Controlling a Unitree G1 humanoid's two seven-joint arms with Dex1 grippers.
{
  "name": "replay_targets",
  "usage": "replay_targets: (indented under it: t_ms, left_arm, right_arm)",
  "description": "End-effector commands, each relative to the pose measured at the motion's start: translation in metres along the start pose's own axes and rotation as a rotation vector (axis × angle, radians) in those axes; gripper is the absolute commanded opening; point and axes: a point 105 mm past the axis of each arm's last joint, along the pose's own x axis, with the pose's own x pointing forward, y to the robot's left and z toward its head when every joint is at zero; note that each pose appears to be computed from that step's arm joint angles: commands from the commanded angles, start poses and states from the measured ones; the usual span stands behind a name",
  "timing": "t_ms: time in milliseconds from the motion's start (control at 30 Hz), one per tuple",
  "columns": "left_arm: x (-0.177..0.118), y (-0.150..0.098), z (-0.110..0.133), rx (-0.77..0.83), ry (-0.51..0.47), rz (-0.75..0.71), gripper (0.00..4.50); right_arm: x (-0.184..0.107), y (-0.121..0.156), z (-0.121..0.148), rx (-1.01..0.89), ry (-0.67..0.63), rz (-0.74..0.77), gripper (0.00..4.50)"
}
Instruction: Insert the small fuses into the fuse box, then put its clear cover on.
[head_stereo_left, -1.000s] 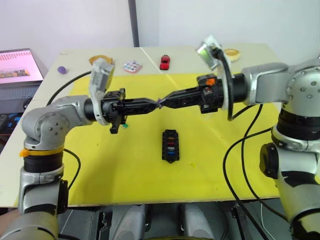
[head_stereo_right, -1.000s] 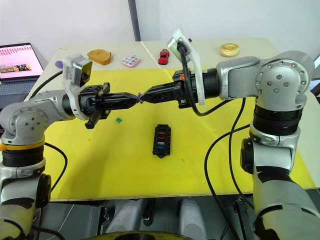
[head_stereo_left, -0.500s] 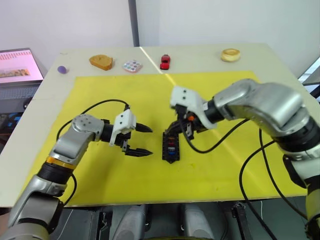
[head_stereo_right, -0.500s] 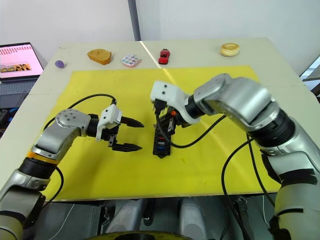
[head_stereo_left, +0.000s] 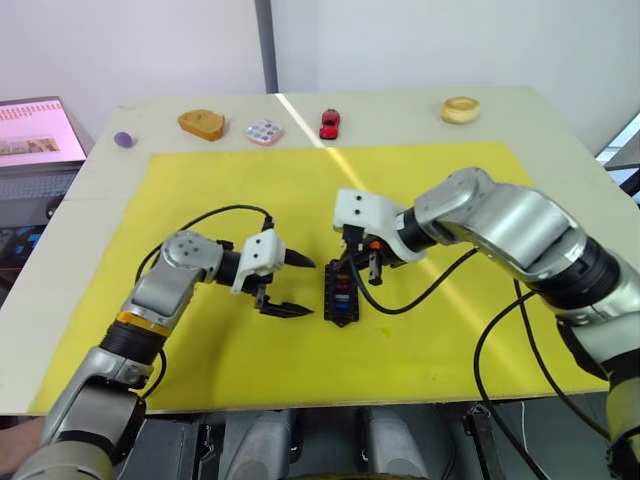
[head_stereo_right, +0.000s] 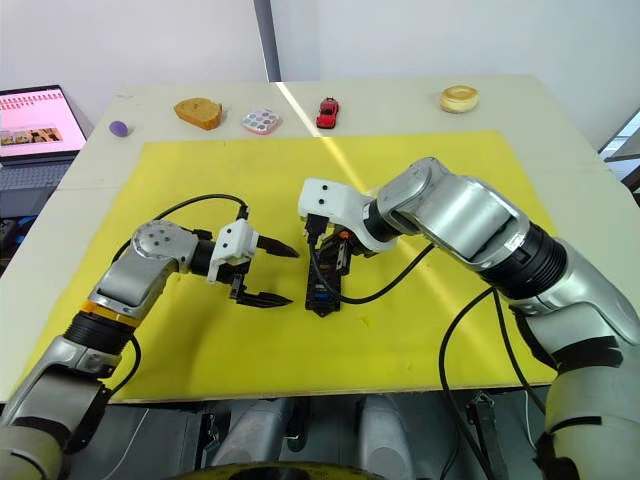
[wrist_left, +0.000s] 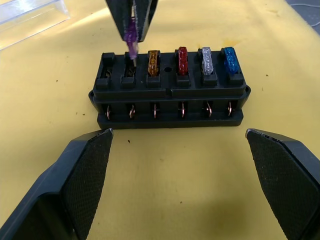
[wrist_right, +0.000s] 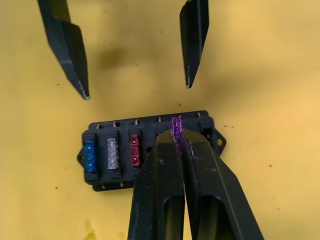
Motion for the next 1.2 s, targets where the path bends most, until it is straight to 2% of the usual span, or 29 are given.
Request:
replay_targets:
  t_ms: [33, 1200]
  left_arm:
    - [0.0, 0.0032, 0.0061, 0.037, -0.007, 0.017, 4.46]
    - [0.0016, 0.0035, 0.0031, 0.063, 0.019, 0.041, 4.46]
  right_arm:
    - [-0.0027, -0.0022, 0.0051, -0.033, -0.016, -0.02, 0.0]
    - [0.0042, -0.0041, -0.004, -0.107, 0.017, -0.023, 0.0]
